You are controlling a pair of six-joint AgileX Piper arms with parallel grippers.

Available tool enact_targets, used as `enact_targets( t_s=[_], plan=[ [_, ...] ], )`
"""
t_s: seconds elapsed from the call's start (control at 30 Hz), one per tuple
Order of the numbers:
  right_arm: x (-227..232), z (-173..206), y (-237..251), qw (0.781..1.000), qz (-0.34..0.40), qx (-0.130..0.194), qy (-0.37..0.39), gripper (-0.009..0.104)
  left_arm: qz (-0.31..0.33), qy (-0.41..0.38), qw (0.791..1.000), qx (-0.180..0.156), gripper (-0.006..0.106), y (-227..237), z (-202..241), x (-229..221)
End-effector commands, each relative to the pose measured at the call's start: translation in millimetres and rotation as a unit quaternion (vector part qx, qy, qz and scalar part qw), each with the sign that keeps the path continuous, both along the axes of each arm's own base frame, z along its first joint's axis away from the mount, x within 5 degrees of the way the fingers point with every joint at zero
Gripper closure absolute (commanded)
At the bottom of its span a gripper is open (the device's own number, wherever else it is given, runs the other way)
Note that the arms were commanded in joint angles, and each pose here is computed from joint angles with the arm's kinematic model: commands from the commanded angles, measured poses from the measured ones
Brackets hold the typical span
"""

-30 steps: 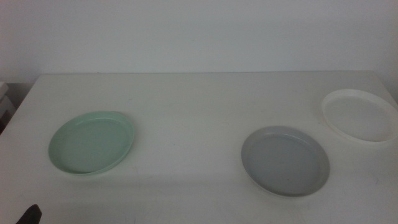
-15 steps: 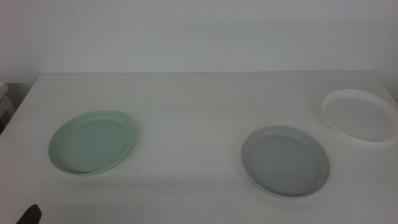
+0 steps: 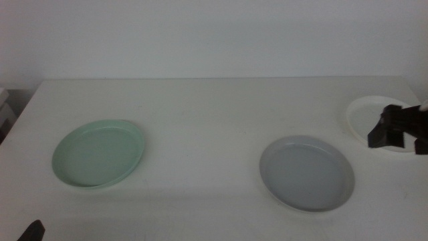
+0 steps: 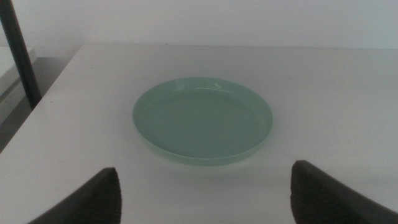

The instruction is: Stack the three bowls on top of each other.

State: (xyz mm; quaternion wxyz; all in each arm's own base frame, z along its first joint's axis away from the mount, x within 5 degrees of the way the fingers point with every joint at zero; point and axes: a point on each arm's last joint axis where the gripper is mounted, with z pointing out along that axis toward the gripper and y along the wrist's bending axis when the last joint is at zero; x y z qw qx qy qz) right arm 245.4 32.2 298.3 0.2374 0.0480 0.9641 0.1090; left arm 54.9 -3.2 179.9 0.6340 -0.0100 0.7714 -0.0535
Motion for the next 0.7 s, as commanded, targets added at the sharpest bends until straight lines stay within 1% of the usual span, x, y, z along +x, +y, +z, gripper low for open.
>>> enact_targets(
  t_s=[0.0, 0.1, 0.17, 0.3, 0.5, 0.67],
  plan=[
    [14, 5, 1, 1.000, 0.002, -0.001, -0.021, 0.001, -0.002, -0.040, 0.999, -0.012, 0.004, -1, 8, 0],
    [32, -11, 3, 1.000, 0.000, -0.002, 0.008, 0.001, -0.002, -0.040, 0.999, -0.012, 0.004, -1, 8, 0],
    [45, -25, 6, 0.999, -0.002, 0.003, 0.033, 0.002, -0.002, -0.040, 0.999, -0.012, 0.004, -1, 8, 0],
    [66, -51, 11, 0.997, 0.004, -0.001, 0.075, 0.006, -0.002, -0.040, 0.999, -0.012, 0.004, -1, 8, 0],
    [91, -87, 14, 0.993, 0.005, -0.008, 0.120, 0.019, -0.002, -0.040, 0.999, -0.012, 0.004, -1, 8, 0],
    [101, -107, 14, 0.993, -0.003, -0.008, 0.120, 0.035, -0.002, -0.040, 0.999, -0.012, 0.004, -1, 8, 0]
  ],
)
